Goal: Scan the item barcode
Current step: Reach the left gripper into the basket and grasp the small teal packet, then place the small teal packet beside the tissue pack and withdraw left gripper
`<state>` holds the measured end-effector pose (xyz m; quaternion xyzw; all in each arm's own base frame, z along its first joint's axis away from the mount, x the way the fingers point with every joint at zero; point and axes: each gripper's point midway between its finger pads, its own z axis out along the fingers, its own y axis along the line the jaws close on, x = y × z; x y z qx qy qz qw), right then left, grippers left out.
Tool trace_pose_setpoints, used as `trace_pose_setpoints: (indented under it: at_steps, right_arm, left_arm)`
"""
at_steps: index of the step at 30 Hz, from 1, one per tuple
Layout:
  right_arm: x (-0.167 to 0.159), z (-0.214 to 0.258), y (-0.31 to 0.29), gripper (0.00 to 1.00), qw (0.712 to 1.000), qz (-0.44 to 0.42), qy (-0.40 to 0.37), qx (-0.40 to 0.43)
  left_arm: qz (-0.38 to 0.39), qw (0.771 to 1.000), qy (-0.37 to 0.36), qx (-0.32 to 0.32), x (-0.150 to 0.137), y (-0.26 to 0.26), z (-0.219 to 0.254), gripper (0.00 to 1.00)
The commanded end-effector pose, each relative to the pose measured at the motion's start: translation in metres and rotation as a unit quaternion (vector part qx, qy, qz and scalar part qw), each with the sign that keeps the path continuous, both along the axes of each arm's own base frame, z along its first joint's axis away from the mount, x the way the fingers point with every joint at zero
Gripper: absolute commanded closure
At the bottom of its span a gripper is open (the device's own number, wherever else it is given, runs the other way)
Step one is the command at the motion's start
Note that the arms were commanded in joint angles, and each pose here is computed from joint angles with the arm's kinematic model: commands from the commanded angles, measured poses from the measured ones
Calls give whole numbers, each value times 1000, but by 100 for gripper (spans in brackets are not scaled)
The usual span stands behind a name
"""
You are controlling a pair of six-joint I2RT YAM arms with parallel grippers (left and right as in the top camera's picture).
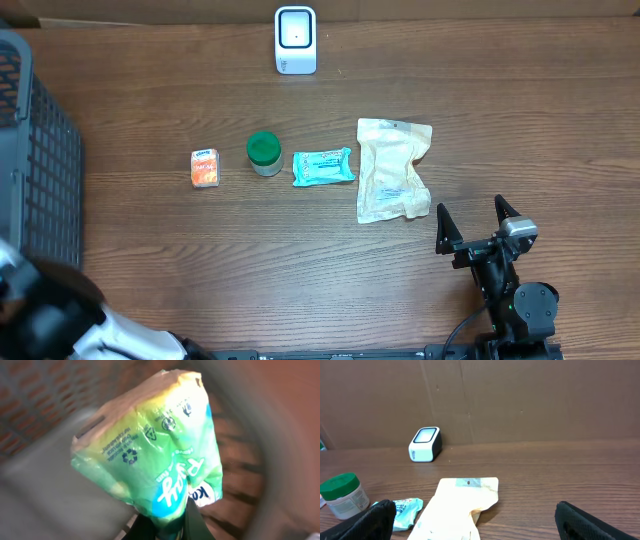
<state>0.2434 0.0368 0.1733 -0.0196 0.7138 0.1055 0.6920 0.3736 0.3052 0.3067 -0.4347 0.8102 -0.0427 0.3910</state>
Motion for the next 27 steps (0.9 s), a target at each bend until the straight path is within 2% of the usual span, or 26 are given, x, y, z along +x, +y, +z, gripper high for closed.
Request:
trace_pose_setpoints:
  at_steps: [1,4,7,14,17,18,21,27]
  right_arm:
    - [0,-2,-2,0,1000,-5,0,2]
    - [0,-2,-2,0,1000,-5,0,2]
    - [0,-2,-2,0,1000,-5,0,2]
    - [0,-3,-2,0,1000,-5,0,2]
    - [0,-2,-2,0,1000,-5,0,2]
    - [0,-2,-2,0,1000,-5,0,2]
    - [0,-2,-2,0,1000,-5,0,2]
    - [0,-3,-2,0,1000,-5,0,2]
  left_arm:
    - [-130,989,-65,1,-10,-92,68,96]
    - [-243,970,-17,1,-18,-173,61,96]
    - [-342,939,47,0,-15,-237,33,96]
    - [-443,876,189,-12,-3,-331,-72,96]
    - [-462,855,234,-35,-6,-355,-119,96]
    - [-467,842,264,-49,-11,-362,-151,96]
    - [-468,828,302,-65,-20,-363,-192,96]
    - [-473,823,308,-68,-17,-363,-223,96]
